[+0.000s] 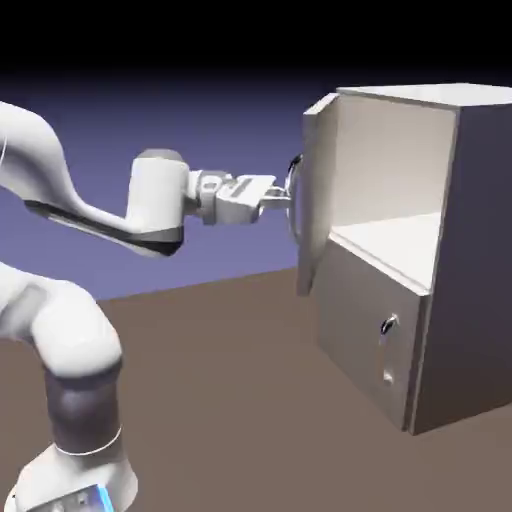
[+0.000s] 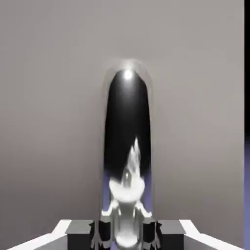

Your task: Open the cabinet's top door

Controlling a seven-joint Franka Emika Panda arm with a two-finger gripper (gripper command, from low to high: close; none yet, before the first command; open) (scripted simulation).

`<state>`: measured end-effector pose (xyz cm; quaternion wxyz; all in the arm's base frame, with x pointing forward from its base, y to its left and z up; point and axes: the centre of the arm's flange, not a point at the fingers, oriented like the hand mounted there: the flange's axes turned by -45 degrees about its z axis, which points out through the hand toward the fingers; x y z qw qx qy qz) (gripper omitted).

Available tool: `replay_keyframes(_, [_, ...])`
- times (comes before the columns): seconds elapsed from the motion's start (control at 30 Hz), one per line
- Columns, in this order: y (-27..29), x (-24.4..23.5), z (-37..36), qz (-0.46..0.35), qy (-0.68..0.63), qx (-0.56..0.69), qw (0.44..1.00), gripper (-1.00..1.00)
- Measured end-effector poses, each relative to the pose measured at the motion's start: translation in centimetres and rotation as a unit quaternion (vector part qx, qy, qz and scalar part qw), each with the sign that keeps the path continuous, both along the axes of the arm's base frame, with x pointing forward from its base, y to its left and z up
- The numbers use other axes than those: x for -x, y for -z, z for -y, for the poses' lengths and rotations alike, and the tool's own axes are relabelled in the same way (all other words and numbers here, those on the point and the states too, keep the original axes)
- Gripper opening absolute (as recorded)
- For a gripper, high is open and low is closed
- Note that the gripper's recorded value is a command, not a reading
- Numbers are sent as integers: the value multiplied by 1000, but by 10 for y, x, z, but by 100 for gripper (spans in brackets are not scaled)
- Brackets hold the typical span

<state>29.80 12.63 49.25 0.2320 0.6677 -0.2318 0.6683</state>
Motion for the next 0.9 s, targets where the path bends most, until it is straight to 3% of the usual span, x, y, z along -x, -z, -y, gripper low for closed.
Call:
replay_keyframes(0.43, [0, 30, -105, 0, 165, 0, 986, -100])
replay_keyframes(0.9, [0, 29, -196, 0, 298, 0, 955, -100])
